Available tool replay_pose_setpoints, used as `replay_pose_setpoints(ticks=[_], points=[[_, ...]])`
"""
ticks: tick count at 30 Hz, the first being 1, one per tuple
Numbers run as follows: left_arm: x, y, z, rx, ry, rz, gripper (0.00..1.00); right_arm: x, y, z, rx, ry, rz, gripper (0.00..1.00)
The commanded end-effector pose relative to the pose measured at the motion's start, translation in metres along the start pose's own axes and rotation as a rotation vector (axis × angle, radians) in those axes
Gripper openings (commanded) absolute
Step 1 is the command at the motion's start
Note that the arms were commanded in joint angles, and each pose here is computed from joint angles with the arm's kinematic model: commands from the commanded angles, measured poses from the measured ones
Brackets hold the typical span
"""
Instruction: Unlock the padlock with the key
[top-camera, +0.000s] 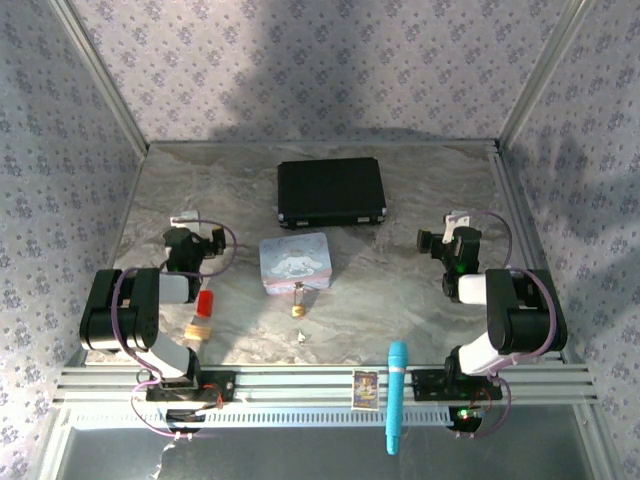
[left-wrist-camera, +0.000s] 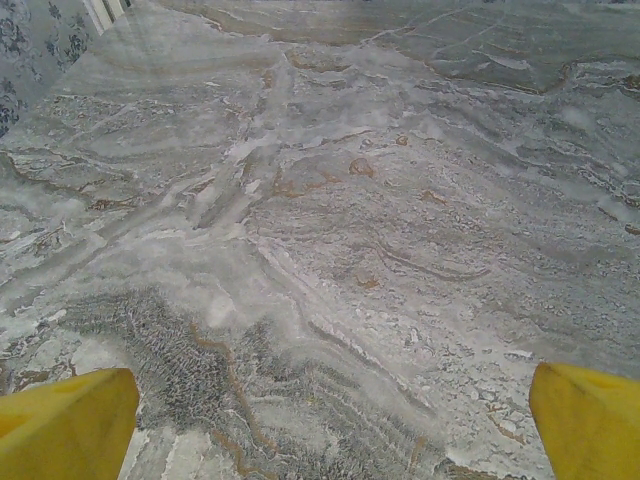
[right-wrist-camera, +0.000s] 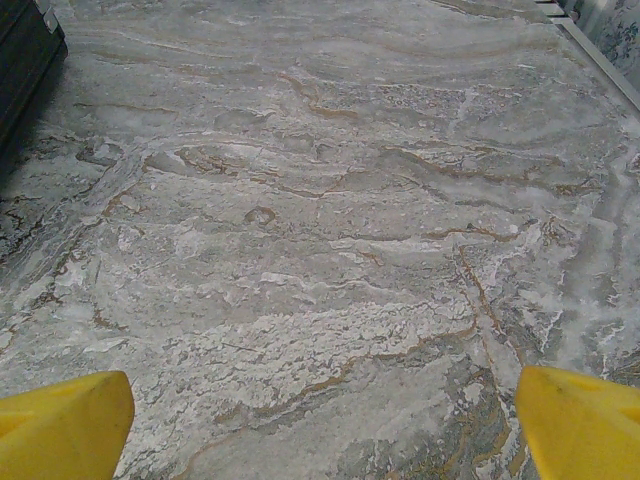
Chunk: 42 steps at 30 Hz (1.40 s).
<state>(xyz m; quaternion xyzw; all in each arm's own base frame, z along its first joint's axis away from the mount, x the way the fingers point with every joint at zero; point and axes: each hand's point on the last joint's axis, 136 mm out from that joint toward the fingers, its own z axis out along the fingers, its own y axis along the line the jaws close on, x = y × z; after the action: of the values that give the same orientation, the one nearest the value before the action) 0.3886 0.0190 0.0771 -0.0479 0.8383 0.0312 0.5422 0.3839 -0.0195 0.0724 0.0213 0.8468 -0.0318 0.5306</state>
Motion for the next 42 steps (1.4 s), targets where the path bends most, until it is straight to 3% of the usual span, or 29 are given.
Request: replay_pose_setpoints(ticks=[1,14,22,25,28,30,34,37,42], points=[[-0.014,-0.001,0.003,0.009,-0.033,0.001,1.0,-0.013,0.0,0.002,-0.002,-0.036,-0.015,0.99],[-0.016,0.0,0.001,0.006,-0.036,-0.003,1.0,-0.018,0.001,0.001,-0.013,-0.028,-0.016,0.99],[-0.054,0.009,-0.031,-0.033,-0.071,-0.035,1.0,-0.047,-0.002,-0.023,0.015,-0.035,-0.014,0.99],[-0.076,0.01,-0.051,-0.028,-0.075,-0.151,1.0,-0.064,-0.003,-0.04,0.007,-0.012,0.079,0.99],[-0.09,0.01,-0.073,-0.014,-0.079,-0.357,1.0,-0.07,-0.002,-0.055,-0.024,0.048,0.222,0.99],[-0.09,0.005,-0.085,0.02,-0.051,-0.5,1.0,-0.07,0.013,-0.061,-0.13,0.096,0.257,0.99],[-0.083,-0.03,-0.104,0.205,0.076,-0.609,1.0,-0.071,0.049,-0.077,-0.313,0.181,0.287,0.99],[-0.062,-0.049,-0.121,0.257,0.229,-0.631,1.0,-0.064,0.075,-0.091,-0.367,0.257,0.256,0.99],[-0.031,-0.09,-0.153,0.421,0.382,-0.61,1.0,-0.037,0.129,-0.12,-0.439,0.398,0.13,0.96]])
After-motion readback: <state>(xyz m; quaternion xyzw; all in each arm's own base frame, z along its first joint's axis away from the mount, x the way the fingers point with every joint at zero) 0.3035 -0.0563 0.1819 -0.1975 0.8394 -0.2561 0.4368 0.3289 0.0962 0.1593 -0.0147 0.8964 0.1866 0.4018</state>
